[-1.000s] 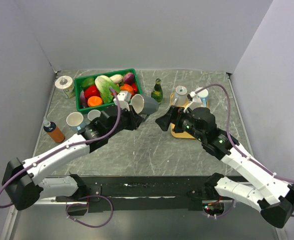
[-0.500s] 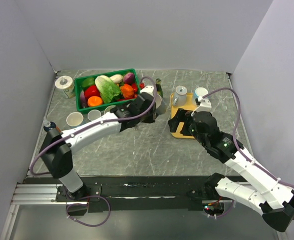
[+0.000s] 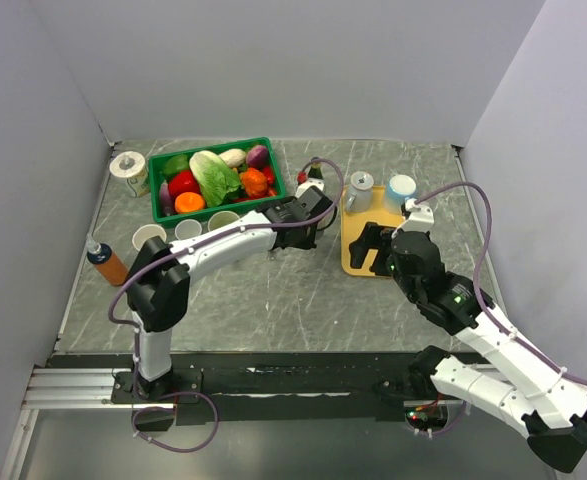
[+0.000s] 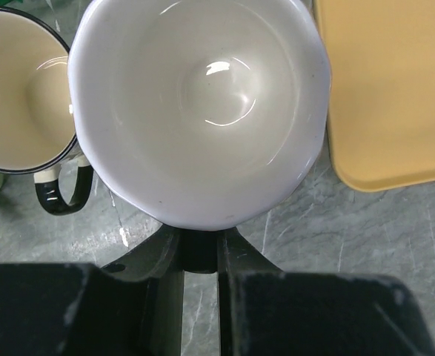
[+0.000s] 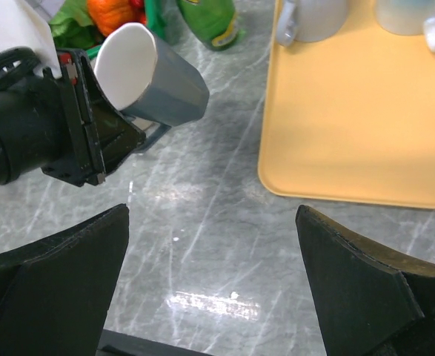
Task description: Turn the mug right side up
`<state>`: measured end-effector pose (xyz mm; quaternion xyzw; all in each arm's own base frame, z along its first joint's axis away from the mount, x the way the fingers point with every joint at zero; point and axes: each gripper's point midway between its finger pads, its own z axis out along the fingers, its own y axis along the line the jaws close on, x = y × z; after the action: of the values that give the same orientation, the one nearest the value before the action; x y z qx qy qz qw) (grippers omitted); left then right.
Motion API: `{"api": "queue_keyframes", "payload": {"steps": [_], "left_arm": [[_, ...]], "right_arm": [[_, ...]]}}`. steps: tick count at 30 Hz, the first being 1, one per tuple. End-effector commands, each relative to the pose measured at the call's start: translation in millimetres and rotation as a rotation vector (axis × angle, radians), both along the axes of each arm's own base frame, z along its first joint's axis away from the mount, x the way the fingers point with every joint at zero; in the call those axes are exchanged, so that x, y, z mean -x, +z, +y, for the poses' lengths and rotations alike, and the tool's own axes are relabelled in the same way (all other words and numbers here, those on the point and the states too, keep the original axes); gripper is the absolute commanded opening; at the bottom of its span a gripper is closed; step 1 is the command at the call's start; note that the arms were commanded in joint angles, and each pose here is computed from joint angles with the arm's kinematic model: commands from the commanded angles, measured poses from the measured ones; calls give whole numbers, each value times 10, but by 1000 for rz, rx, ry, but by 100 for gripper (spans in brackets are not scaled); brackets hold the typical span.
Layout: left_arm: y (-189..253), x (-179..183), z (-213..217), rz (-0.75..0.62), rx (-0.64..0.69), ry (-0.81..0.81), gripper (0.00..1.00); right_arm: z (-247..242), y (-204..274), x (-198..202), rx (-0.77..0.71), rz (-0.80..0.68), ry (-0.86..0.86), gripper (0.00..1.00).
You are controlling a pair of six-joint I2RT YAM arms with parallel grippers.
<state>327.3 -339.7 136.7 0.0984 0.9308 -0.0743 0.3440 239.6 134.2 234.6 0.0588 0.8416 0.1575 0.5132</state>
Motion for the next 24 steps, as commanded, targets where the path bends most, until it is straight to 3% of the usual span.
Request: {"api": "queue_keyframes", "payload": {"steps": [1, 11, 20, 24], "left_arm": [[274, -192, -107, -72, 40, 15, 1], [37, -333, 35, -33, -54, 50, 1], [-103, -379, 56, 4, -35, 36, 1], [-97, -385, 46, 9, -29, 31, 11]], "right_arm": [[-99, 22, -14, 6, -36, -40, 100], [-110, -34, -4, 17, -19, -41, 100], [-107, -87, -6, 17, 13, -55, 100], [-117, -85, -10, 24, 32, -70, 100]]}}
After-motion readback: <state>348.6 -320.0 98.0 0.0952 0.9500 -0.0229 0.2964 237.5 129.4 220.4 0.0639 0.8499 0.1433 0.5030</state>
